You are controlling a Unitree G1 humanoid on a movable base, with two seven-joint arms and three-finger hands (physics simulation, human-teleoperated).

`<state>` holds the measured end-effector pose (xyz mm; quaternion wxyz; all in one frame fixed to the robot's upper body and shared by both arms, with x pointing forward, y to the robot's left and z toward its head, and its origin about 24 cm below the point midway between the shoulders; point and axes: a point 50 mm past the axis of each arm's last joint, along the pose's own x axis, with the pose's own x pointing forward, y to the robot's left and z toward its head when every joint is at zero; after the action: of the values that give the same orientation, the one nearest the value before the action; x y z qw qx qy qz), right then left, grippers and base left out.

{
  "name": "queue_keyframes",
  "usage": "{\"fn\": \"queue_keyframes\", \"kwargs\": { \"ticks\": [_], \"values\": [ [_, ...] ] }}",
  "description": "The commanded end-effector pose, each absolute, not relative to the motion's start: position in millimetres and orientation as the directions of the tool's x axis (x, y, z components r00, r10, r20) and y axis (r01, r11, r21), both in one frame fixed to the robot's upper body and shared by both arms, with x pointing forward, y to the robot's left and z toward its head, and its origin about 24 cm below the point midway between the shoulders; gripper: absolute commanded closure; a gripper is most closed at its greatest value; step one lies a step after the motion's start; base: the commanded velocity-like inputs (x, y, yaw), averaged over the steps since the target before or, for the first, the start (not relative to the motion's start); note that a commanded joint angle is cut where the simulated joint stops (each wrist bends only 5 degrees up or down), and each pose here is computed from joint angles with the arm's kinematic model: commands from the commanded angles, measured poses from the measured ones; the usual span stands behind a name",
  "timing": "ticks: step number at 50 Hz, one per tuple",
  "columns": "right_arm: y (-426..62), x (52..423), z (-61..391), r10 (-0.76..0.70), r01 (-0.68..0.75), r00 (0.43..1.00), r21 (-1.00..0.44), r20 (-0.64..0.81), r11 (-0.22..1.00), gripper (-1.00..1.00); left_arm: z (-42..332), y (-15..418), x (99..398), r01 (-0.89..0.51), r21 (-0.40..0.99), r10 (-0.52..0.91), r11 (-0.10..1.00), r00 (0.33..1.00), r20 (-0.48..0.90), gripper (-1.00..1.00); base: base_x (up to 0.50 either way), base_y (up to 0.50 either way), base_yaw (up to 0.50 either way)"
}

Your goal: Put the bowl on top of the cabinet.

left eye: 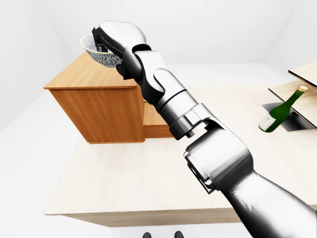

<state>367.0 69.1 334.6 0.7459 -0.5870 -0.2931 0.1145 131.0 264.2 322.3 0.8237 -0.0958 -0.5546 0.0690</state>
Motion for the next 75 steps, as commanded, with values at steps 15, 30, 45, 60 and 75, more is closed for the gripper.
{"fn": "queue_keyframes", "kwargs": {
  "ticks": [15, 30, 45, 60, 75],
  "values": [
    [77.0, 363.0, 328.7, 0.531, 0.183, 0.785, -0.938, 0.319, 0.295, 1.00, 322.9, 265.1, 130.6, -0.007, -0.237, 0.223, 0.971, 0.375, 0.900, -0.98, 0.00, 0.00, 0.00],
    [78.9, 363.4, 319.9, 0.538, 0.167, 0.785, -0.942, 0.305, 0.291, 1.00, 323.6, 265.3, 130.0, -0.004, -0.240, 0.224, 0.971, 0.375, 0.899, -0.98, 0.00, 0.00, 0.00],
    [77.9, 365.0, 315.4, 0.537, 0.161, 0.789, -0.944, 0.299, 0.289, 1.00, 323.4, 265.5, 130.1, -0.007, -0.239, 0.224, 0.971, 0.376, 0.899, -0.98, 0.00, 0.00, 0.00],
    [77.3, 366.1, 313.2, 0.535, 0.159, 0.791, -0.944, 0.296, 0.288, 1.00, 323.7, 265.1, 130.0, -0.003, -0.241, 0.225, 0.971, 0.375, 0.899, -0.98, 0.00, 0.00, 0.00],
    [81.9, 364.0, 308.2, 0.546, 0.149, 0.785, -0.945, 0.291, 0.290, 1.00, 324.7, 266.3, 129.3, -0.002, -0.246, 0.228, 0.969, 0.375, 0.899, -0.98, 0.00, 0.00, 0.00]
  ]
}}
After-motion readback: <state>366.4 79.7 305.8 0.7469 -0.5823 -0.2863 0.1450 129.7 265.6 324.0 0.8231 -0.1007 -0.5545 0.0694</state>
